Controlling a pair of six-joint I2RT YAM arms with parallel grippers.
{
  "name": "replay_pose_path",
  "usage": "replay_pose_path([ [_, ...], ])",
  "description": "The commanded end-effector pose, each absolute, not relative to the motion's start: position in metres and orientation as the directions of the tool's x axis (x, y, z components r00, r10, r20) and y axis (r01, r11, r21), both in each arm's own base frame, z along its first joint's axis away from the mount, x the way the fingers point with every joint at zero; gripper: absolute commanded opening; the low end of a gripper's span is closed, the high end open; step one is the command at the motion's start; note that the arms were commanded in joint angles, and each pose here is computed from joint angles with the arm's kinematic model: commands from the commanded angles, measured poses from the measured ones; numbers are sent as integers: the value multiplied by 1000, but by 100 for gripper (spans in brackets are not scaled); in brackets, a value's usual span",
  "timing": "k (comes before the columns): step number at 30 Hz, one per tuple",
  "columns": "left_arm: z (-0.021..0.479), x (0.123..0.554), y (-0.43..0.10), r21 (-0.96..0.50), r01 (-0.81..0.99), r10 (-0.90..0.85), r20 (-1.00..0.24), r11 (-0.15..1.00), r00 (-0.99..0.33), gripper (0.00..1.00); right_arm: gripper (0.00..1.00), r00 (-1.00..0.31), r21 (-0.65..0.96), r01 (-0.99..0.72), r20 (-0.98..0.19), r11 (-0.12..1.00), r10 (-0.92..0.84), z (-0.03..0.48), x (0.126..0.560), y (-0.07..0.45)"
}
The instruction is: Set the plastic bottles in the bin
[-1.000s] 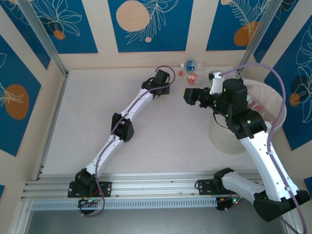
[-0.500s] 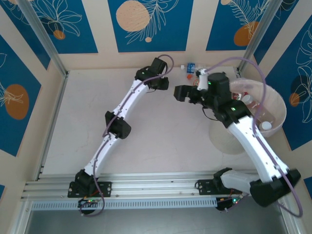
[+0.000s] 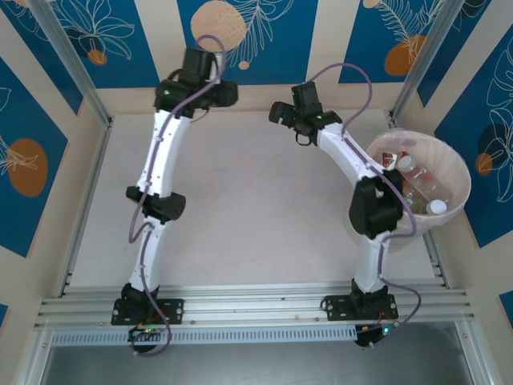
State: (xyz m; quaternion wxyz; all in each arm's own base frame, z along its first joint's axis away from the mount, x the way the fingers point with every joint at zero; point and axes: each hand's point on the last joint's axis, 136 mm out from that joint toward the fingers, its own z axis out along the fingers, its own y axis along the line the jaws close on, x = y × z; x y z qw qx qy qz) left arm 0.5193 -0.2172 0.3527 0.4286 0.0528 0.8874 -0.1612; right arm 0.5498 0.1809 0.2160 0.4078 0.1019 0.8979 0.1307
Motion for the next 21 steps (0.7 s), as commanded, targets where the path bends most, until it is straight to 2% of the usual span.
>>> replay_pose_path([
  [1, 387, 510, -190, -258, 249, -69, -810, 933, -582, 59, 100, -673, 107, 123, -722, 987, 162, 193, 573, 152],
  [6, 411, 511, -182, -371, 339, -120, -807, 864, -578, 99, 100, -738, -127, 132, -674, 983, 12, 154, 603, 114],
  [9, 416, 511, -167, -427, 347, -177, -805, 835, -566, 100, 100, -756, -197, 146, -654, 970, -19, 143, 611, 93],
  [13, 429, 494, -142, -354, 332, -195, -882, 874, -428, 100, 99, -801, -205, 161, -598, 965, 6, 122, 607, 71],
  [16, 436, 481, -131, -338, 303, -215, -903, 891, -373, 100, 100, -839, -177, 154, -544, 972, 34, 101, 601, 59],
  [21, 428, 478, -119, -394, 227, -302, -885, 890, -354, 100, 100, -884, -121, 141, -463, 982, 70, 77, 592, 48],
])
